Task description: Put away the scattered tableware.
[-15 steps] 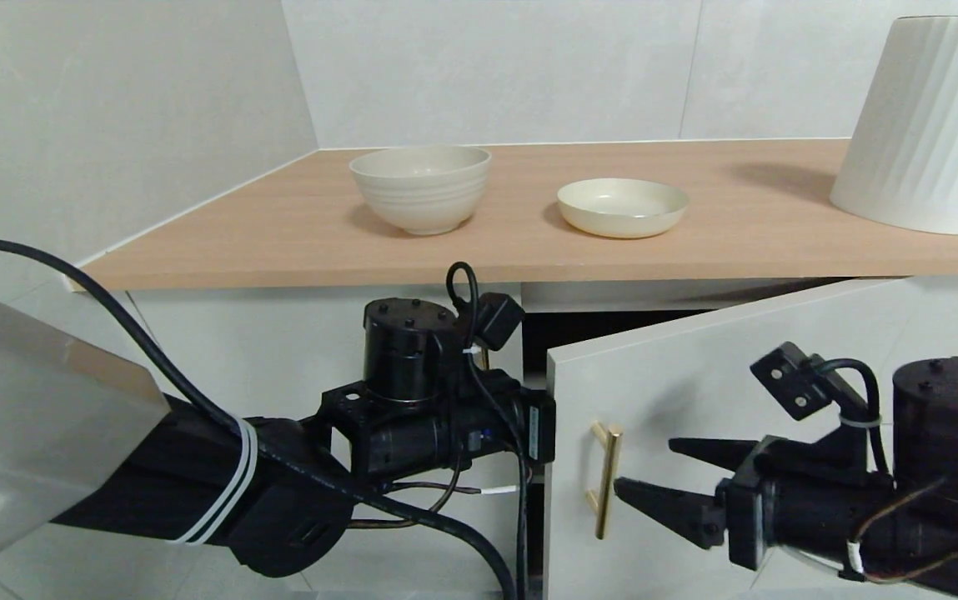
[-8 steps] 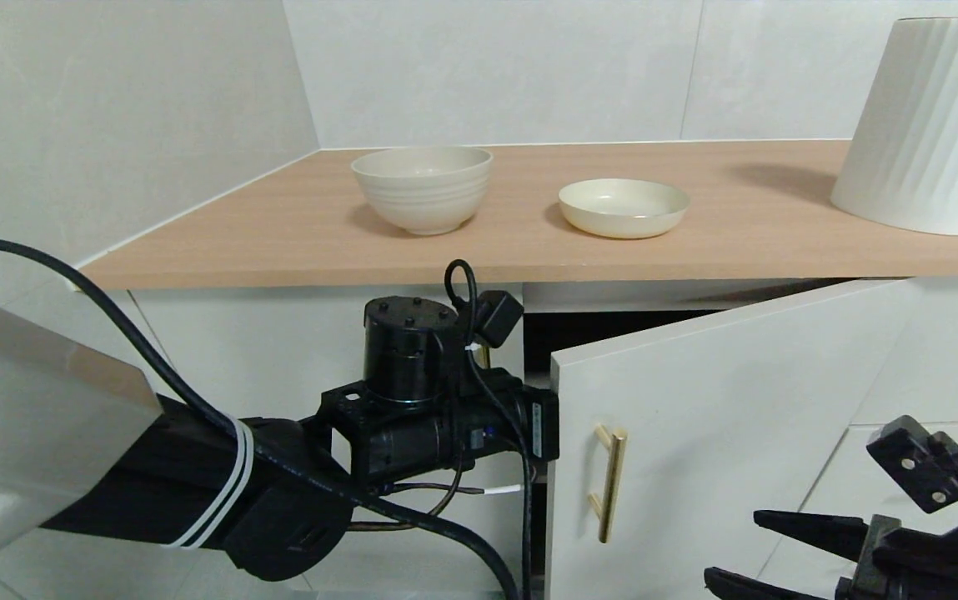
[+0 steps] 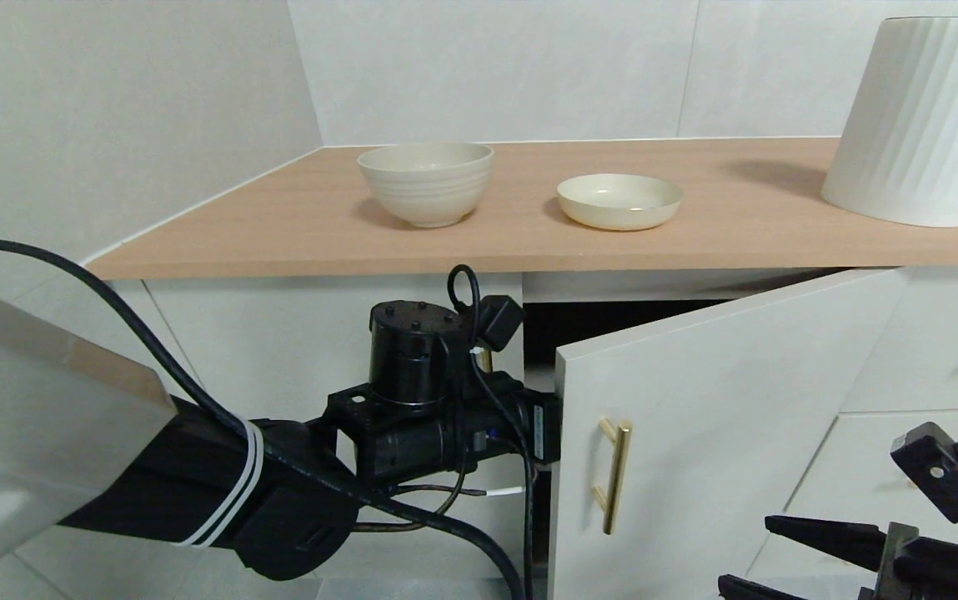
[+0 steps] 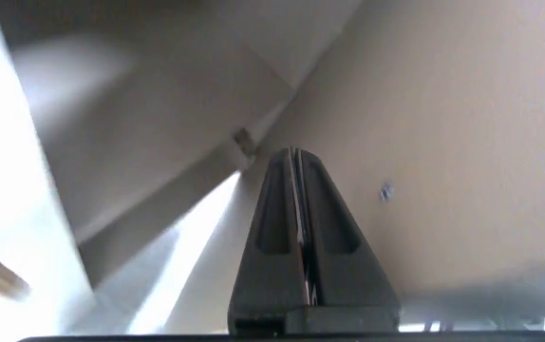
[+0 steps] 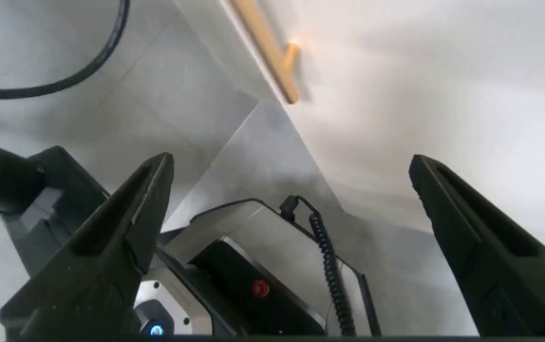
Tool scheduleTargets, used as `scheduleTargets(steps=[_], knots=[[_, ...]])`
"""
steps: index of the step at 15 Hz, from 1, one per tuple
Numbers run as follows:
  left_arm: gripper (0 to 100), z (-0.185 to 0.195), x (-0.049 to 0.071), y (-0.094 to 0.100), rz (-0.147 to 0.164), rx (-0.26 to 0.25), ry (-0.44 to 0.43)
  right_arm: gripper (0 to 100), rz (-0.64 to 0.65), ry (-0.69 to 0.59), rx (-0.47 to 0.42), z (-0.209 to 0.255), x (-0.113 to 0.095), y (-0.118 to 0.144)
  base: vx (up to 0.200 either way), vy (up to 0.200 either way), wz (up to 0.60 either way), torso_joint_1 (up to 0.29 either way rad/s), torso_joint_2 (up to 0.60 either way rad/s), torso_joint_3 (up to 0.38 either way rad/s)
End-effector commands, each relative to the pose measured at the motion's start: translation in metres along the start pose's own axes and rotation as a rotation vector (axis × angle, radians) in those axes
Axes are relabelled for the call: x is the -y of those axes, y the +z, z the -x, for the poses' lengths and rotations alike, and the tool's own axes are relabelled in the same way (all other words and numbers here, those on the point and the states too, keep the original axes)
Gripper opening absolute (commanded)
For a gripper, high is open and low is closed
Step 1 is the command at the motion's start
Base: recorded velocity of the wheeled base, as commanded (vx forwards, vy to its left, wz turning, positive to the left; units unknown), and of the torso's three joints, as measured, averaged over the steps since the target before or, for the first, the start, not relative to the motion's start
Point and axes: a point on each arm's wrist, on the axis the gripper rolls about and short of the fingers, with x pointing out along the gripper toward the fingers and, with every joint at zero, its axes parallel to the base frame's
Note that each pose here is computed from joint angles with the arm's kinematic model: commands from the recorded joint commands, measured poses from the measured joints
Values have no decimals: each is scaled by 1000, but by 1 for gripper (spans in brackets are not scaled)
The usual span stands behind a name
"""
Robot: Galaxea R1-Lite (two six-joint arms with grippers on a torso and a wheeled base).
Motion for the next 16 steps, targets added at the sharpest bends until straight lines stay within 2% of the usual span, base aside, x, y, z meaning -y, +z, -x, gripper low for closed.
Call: scheduleTargets(steps=[1, 3, 7, 13, 16], knots=[[0, -5, 0, -5, 2, -15, -5, 100, 1, 2, 4, -1, 0, 1, 0, 0, 0, 0, 0, 0], [0, -10, 2, -11, 3, -34, -10, 100, 3, 7, 23, 2, -1, 4, 0, 0, 0, 0, 0, 0], [0, -8, 12, -15, -6, -29, 14, 100, 19, 37, 120, 19, -7, 13, 0, 0, 0, 0, 0, 0], [0, -1, 17, -12, -19, 7, 5, 100, 17, 34, 110, 18, -7, 12, 0, 0, 0, 0, 0, 0], [0, -2, 16, -13, -18, 3, 7, 100, 15, 31, 100, 16, -6, 11, -200, 0, 0, 10, 4, 4]])
